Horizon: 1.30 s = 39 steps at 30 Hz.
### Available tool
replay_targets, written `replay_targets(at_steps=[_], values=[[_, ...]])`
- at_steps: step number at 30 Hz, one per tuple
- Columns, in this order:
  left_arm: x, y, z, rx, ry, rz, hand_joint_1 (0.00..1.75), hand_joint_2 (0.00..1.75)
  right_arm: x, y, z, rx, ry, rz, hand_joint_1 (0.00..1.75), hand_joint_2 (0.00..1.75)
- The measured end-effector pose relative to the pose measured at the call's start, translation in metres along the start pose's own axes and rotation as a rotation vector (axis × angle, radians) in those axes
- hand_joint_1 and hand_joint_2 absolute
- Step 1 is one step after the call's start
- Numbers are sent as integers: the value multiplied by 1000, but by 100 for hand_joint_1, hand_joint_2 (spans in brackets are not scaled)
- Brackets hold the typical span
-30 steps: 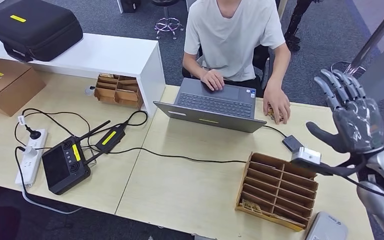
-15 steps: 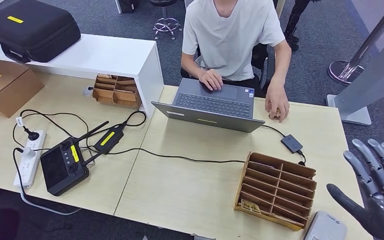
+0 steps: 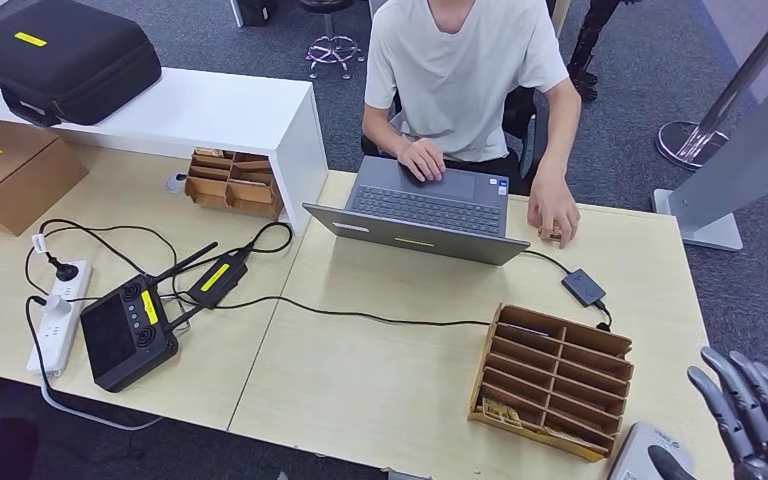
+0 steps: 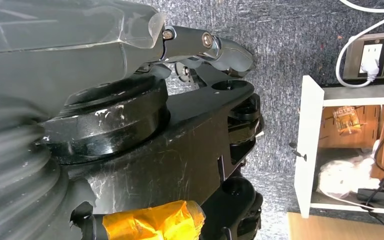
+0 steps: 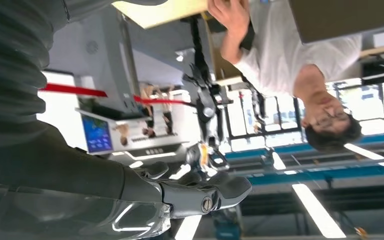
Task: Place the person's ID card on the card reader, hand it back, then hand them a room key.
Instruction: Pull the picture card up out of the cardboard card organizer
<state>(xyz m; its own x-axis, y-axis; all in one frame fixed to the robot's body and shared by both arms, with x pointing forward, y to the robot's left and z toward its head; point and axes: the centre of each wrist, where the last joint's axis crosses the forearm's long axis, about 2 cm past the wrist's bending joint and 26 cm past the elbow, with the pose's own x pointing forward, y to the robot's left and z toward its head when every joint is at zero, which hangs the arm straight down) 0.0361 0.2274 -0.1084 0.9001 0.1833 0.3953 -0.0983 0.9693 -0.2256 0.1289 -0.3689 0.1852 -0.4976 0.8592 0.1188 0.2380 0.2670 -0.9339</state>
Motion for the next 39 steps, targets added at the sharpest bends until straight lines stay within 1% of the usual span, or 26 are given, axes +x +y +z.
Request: replay_targets(at_steps=[5,15,19,39], values=[[0,0,0,2,0,7,0,175,18,11,13,23,52,-68,0,175],[0,0,0,3,0,13,0,175,44,28,24,73,141,-209,0,175],[0,0,0,4,0,14,0,175,53,37,27,108,138,-251,0,175],[0,0,0,4,9,13,0,175,76,85,32,302,83,-393,0,175]])
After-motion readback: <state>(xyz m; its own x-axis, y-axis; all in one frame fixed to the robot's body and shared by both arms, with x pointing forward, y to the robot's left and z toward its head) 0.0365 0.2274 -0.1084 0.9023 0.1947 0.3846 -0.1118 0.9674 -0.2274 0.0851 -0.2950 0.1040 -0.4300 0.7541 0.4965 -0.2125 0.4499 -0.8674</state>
